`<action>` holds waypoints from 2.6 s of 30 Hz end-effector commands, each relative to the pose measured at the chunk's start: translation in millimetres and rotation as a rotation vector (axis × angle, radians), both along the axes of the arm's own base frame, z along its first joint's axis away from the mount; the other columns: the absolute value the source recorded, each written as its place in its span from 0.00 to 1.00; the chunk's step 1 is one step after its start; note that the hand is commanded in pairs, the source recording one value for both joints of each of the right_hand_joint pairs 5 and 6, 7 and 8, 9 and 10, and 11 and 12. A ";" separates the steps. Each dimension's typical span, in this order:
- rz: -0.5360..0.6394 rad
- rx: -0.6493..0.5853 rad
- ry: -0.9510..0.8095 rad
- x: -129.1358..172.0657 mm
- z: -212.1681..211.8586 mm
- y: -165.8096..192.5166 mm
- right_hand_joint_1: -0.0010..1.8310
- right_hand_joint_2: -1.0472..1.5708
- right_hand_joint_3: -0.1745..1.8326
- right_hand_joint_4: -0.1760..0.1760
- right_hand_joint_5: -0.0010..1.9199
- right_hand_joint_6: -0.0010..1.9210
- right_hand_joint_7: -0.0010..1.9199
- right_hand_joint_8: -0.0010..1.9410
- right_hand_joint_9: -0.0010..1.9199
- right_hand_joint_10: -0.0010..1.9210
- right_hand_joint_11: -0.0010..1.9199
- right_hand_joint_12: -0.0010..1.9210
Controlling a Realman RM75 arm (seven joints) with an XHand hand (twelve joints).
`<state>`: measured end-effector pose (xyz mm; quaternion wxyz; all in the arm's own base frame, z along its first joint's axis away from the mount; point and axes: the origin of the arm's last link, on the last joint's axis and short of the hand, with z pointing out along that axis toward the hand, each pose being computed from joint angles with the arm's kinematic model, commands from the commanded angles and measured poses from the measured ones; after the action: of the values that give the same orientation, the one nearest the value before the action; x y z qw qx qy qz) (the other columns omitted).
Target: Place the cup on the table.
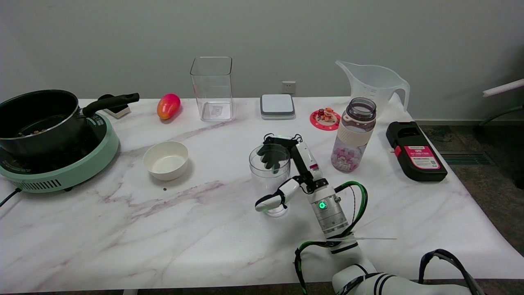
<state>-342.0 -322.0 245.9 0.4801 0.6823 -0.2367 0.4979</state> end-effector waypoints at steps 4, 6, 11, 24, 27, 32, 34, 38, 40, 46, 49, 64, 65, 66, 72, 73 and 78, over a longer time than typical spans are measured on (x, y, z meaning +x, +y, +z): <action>-0.026 0.029 -0.041 -6.3 -8.4 8.0 0.63 0.85 0.33 0.50 0.79 0.79 0.87 0.86 0.87 0.87 0.80 0.80; -0.027 0.029 -0.042 -6.9 -8.5 8.9 0.65 0.82 0.36 0.50 0.74 0.74 0.85 0.84 0.85 0.85 0.78 0.78; -0.032 0.029 -0.042 -8.2 -8.5 10.3 0.69 0.74 0.39 0.50 0.54 0.54 0.78 0.77 0.79 0.79 0.72 0.72; -0.039 0.024 -0.031 -10.8 -3.8 13.1 0.71 0.57 0.44 0.50 0.36 0.36 0.57 0.57 0.59 0.59 0.59 0.59; -0.040 0.022 -0.031 -11.4 -3.4 13.9 0.71 0.53 0.52 0.50 0.35 0.35 0.52 0.52 0.49 0.49 0.53 0.53; -0.040 0.022 -0.030 -11.4 -2.8 14.2 0.71 0.48 0.59 0.50 0.34 0.34 0.49 0.49 0.40 0.40 0.47 0.47; -0.039 0.019 -0.031 -11.5 -2.2 14.8 0.70 0.46 0.62 0.50 0.34 0.34 0.48 0.47 0.37 0.37 0.44 0.44; -0.043 0.016 -0.032 -12.4 -0.5 15.7 0.70 0.43 0.66 0.50 0.33 0.33 0.45 0.44 0.33 0.33 0.38 0.38; -0.043 0.012 -0.032 -12.4 0.7 16.0 0.70 0.42 0.66 0.50 0.33 0.33 0.43 0.43 0.32 0.32 0.36 0.36; -0.036 0.009 -0.028 -10.2 2.4 15.0 0.70 0.37 0.72 0.50 0.28 0.28 0.33 0.32 0.29 0.29 0.32 0.32; -0.031 0.010 -0.025 -8.1 3.3 13.8 0.70 0.35 0.74 0.50 0.26 0.26 0.29 0.29 0.28 0.28 0.31 0.31; -0.049 0.012 -0.020 -7.9 12.2 15.5 0.69 0.23 0.81 0.50 0.08 0.08 0.20 0.20 0.20 0.20 0.25 0.25; -0.050 0.009 -0.020 -8.2 13.7 17.3 0.69 0.22 0.81 0.50 0.06 0.06 0.20 0.20 0.20 0.20 0.25 0.25; -0.050 0.008 -0.021 -8.0 14.2 18.3 0.69 0.21 0.82 0.50 0.05 0.05 0.20 0.20 0.20 0.20 0.25 0.25; -0.056 0.000 -0.035 -7.5 20.9 24.2 0.68 0.19 0.82 0.50 0.02 0.02 0.19 0.19 0.19 0.19 0.24 0.24; -0.055 -0.002 -0.040 -7.1 22.3 25.2 0.68 0.19 0.82 0.50 0.02 0.02 0.19 0.19 0.19 0.19 0.24 0.24; -0.070 -0.012 -0.046 -7.9 31.6 33.2 0.68 0.16 0.85 0.50 0.02 0.02 0.19 0.18 0.19 0.19 0.24 0.24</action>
<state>-349.6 -303.7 258.8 0.4857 0.6715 -0.2606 0.4953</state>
